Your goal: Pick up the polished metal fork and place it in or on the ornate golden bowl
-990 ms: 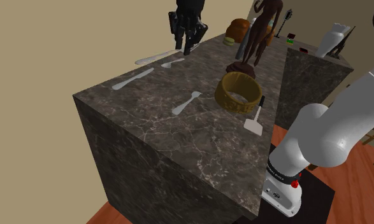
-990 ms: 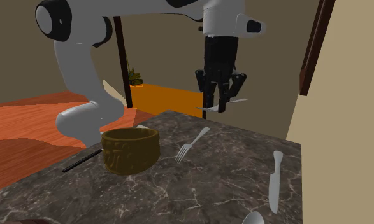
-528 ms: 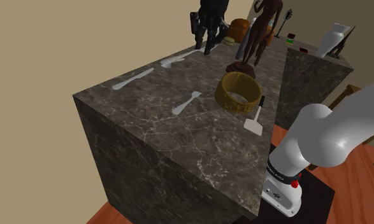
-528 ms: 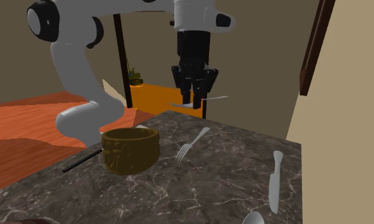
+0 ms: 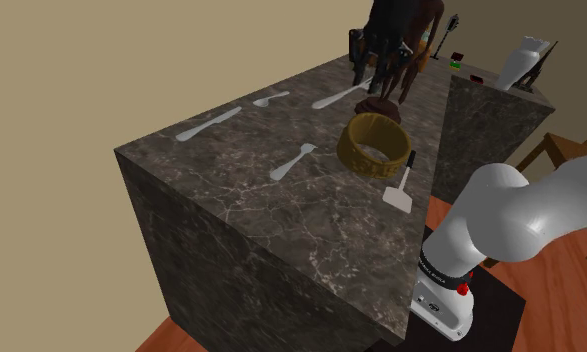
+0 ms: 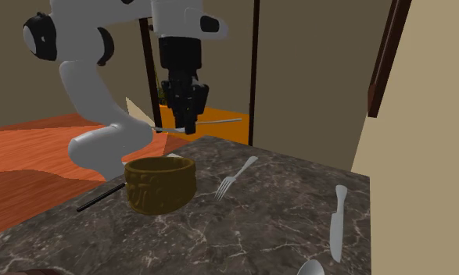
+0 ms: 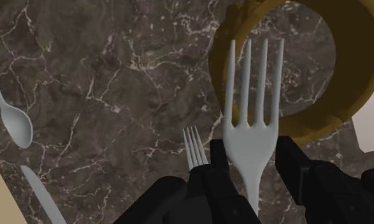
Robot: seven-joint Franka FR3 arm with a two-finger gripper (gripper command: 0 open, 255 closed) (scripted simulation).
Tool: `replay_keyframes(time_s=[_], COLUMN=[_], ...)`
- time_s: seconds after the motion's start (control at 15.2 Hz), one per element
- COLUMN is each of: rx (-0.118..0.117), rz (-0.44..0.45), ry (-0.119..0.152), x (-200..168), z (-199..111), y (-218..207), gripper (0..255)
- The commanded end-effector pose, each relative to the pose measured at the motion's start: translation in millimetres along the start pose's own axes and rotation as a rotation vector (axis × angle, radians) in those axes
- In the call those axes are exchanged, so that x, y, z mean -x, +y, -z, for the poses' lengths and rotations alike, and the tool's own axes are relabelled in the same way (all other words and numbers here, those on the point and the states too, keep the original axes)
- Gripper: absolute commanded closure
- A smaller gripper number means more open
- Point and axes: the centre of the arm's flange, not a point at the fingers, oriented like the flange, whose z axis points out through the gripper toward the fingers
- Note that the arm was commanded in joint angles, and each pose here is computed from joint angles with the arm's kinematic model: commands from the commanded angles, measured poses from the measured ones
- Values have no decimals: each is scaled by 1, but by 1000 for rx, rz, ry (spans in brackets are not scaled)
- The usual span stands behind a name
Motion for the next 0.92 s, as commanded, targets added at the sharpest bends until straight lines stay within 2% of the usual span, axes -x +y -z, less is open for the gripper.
replay_keyframes(time_s=[0.0,0.26,0.86], rx=[-1,-1,-1], rz=[1,1,1], ry=[0,0,0], x=[18,53,51], z=[1,1,-46], y=[-22,-54,-55], gripper=[255,255,255])
